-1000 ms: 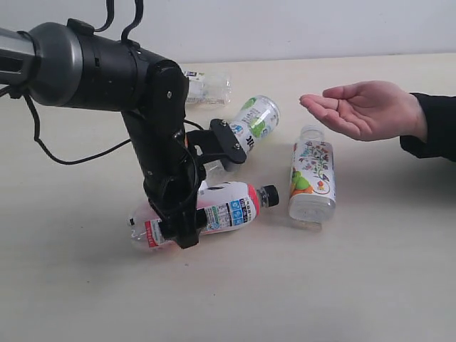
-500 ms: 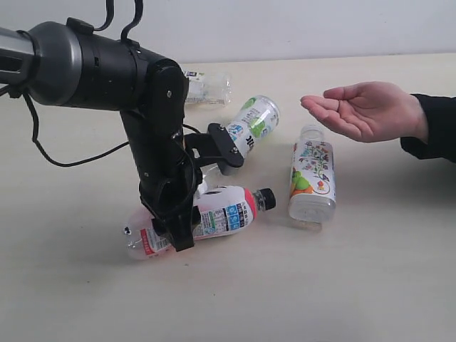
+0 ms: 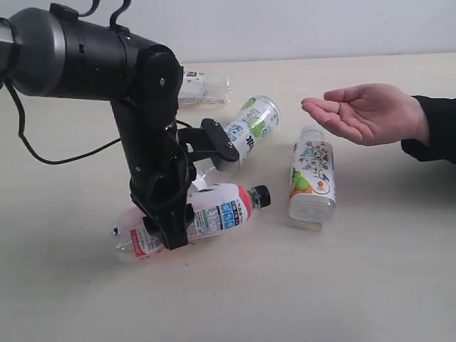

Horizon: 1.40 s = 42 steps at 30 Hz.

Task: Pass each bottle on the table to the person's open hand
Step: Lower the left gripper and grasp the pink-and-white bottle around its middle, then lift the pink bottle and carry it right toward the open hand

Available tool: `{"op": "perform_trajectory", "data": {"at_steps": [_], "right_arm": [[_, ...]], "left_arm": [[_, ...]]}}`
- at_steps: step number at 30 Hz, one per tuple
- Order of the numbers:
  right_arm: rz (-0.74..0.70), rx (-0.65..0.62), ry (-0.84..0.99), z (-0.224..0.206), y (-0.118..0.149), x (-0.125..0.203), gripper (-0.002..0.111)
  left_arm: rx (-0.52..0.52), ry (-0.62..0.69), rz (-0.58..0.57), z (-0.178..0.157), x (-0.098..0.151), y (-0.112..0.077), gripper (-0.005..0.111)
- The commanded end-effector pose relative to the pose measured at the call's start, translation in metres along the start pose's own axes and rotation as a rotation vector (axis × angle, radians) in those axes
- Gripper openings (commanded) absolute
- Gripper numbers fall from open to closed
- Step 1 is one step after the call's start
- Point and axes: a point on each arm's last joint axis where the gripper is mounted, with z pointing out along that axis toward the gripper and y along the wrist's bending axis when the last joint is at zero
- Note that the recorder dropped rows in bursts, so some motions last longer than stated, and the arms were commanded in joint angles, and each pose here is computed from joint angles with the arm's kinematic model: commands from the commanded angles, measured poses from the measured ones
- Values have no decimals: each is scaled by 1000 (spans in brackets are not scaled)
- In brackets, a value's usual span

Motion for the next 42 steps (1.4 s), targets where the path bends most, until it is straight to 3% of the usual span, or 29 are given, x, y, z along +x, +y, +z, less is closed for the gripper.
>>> {"op": "perform_trajectory", "data": {"at_steps": [1, 8, 17, 22, 26, 33, 42], "right_arm": [[-5, 5, -12, 0, 0, 0, 0], [-5, 5, -12, 0, 0, 0, 0], [-5, 5, -12, 0, 0, 0, 0], [-5, 5, -12, 0, 0, 0, 0], [-5, 5, -12, 0, 0, 0, 0], [-5, 5, -12, 0, 0, 0, 0], [-5, 5, -12, 0, 0, 0, 0]], "left_arm": [[11, -19, -51, -21, 6, -8, 0], [5, -165, -155, -63, 7, -26, 0], [310, -552, -351, -124, -20, -59, 0], [555, -830, -524, -152, -47, -71, 0], [576, -1017, -674, -164, -58, -62, 0], [569, -1109, -878, -156, -70, -45, 0], [559, -1035, -1036, -94, -128, -25, 0]]}}
